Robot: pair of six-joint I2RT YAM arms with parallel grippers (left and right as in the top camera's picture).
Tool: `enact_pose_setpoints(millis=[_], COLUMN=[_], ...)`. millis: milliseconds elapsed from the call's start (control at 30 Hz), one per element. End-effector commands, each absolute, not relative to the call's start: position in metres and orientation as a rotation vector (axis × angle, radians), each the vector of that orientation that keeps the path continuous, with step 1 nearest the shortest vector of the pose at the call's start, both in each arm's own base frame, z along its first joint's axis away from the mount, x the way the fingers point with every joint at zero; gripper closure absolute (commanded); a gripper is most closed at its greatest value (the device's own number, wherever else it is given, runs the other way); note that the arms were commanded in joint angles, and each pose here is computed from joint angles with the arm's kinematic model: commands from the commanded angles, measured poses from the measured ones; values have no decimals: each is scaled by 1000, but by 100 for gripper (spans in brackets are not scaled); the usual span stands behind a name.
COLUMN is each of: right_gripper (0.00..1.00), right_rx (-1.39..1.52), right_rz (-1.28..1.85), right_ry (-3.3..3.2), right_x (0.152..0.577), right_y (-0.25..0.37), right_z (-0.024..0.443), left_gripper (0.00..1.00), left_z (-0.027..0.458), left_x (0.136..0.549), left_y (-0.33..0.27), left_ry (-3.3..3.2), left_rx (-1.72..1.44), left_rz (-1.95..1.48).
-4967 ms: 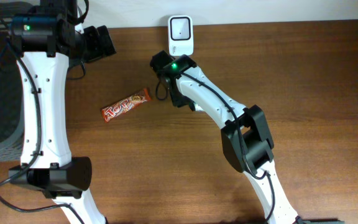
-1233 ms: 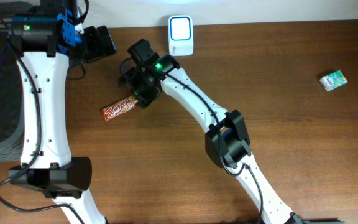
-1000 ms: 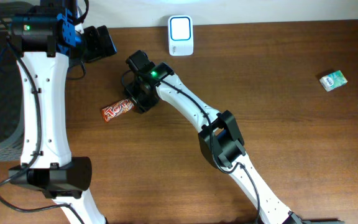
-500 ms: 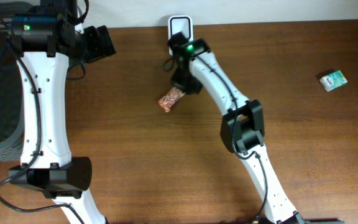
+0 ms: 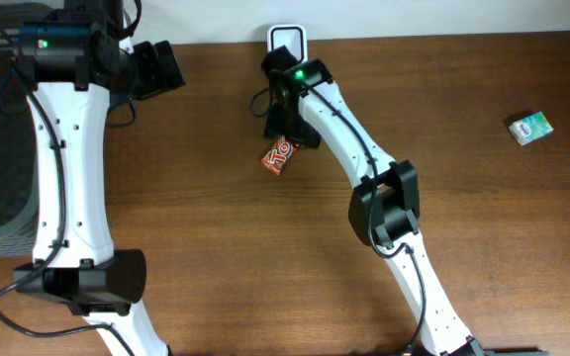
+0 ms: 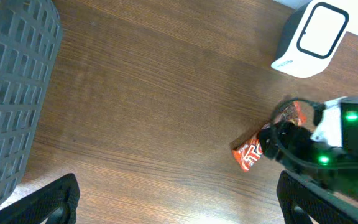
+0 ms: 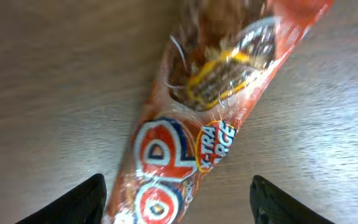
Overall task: Scan the item barcode
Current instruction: 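Hold the TOP bar up in front of the scanner, then carry the TOP bar to the right table edge and release it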
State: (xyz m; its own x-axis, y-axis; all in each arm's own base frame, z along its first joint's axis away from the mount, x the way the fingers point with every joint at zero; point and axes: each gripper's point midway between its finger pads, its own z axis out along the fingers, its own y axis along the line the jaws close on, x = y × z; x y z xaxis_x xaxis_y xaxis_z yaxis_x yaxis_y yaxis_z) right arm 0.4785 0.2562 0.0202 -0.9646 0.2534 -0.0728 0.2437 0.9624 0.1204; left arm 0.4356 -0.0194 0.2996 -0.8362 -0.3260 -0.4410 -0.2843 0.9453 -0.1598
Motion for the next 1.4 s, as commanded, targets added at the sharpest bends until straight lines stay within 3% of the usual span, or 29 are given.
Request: enact_pose_setpoints(millis=[0, 33, 100, 133, 267, 400, 467, 633, 833, 1000, 1100, 1200, 1367], right_gripper=[31, 36, 79, 96, 96, 96, 96, 96, 96, 96, 96, 96, 96], right_rx=[417, 378, 325, 274, 23, -299, -392, -485, -428, -404, -165, 173, 684], right_rz=[31, 33, 44, 47, 91, 69, -122, -173, 77, 65, 7, -180, -560], right_ry=[3048, 3045, 3041, 3038, 2974, 2723, 2592, 2355, 2117, 2130, 2146, 2212, 2480], right_x=[470, 472, 475, 477, 488, 510, 526, 579, 645, 652, 661, 648, 560], right_y=[243, 244, 245, 246, 252, 249, 230, 235, 263, 251, 194, 77, -136], right_z=[-4, -4, -4, -3, 36, 133, 162, 181, 183, 173, 197, 219, 170], left_gripper=[1, 1, 1, 1, 1, 1, 1, 1, 1, 1, 1, 1, 1], left_z=[299, 299, 299, 299, 299, 299, 299, 299, 299, 299, 299, 299, 299], left_x=[437, 437, 437, 437, 437, 437, 437, 437, 437, 437, 437, 437, 437], left_y=[-20, -20, -20, -20, -20, -20, -20, -20, -20, -20, -20, -20, -20], left_ry=[2623, 2623, 2623, 2623, 2623, 2623, 2623, 2623, 2623, 2623, 2623, 2623, 2623], left_rx=[-414, -414, -414, -414, -414, -414, -414, -414, -414, -414, -414, -414, -414], left_rz=[-109, -108, -109, -109, -108, -108, -108, -109, -109, -109, -109, -109, -109])
